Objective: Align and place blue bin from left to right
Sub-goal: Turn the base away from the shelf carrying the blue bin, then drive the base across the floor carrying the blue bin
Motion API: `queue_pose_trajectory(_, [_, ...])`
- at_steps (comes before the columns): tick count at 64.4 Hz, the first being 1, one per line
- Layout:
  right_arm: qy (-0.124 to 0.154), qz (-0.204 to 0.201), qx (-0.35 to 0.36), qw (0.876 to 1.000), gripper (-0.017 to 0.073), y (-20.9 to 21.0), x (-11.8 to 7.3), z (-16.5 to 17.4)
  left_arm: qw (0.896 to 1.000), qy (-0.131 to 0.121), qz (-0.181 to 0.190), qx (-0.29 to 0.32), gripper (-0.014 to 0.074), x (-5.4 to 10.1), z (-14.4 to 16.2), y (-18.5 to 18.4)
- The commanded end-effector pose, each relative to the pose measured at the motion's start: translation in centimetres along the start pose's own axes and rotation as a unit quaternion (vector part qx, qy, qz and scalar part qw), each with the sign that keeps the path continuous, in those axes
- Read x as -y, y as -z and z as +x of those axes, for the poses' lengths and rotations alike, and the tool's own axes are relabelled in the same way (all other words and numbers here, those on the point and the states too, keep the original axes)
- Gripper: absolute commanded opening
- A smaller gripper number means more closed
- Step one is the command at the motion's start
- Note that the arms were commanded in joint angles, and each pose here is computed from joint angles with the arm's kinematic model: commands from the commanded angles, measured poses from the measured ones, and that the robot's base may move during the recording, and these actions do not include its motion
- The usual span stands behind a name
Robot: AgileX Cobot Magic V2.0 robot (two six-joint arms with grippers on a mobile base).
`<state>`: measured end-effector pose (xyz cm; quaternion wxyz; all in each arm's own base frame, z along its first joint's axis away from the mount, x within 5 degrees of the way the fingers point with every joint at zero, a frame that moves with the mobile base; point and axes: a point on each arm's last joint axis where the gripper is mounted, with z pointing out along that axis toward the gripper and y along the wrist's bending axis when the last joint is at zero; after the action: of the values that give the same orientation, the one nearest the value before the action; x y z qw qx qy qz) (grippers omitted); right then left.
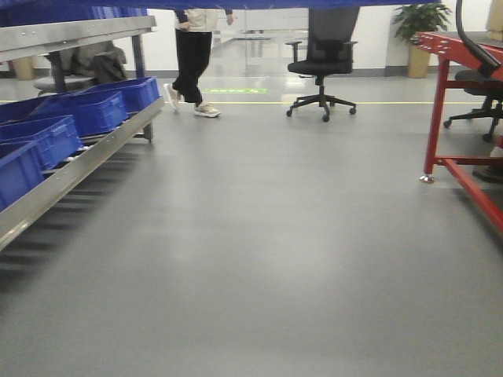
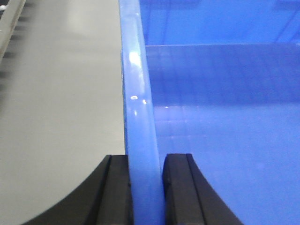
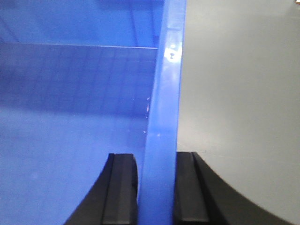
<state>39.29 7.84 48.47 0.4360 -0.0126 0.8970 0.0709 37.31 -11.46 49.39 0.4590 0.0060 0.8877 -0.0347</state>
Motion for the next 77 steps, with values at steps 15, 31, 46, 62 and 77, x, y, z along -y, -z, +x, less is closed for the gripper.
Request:
queue_pose_trajectory(15, [0.008, -0.023, 0.07, 0.997, -0.0079, 2.11, -0.51, -1.32, 0.998, 0.0, 0.036, 0.055, -0.0016, 0.68, -1.07, 1.91])
queue_pose_trajectory(31, [0.008, -0.023, 0.07, 0.997, -0.0079, 2.11, -0.51, -1.32, 0.998, 0.0, 0.036, 0.055, -0.0016, 0.68, -1.07, 1.91])
queue_pose_trajectory(46, [0.008, -0.023, 0.07, 0.997, -0.0079, 2.11, -0.51, -1.32, 0.998, 0.0, 0.036, 0.055, -0.0016, 0.68, -1.07, 1.91])
queue_pose_trajectory(62, [0.008, -0.023, 0.07, 0.997, -0.0079, 2.11, -0.51, -1.32, 0.998, 0.0, 0.036, 0.055, -0.0016, 0.68, -1.07, 1.91])
queue_pose_trajectory(77, [0.008, -0.023, 0.07, 0.997, -0.0079, 2.11, -0.51, -1.32, 0.998, 0.0, 0.036, 0.055, -0.0016, 0.68, -1.07, 1.91])
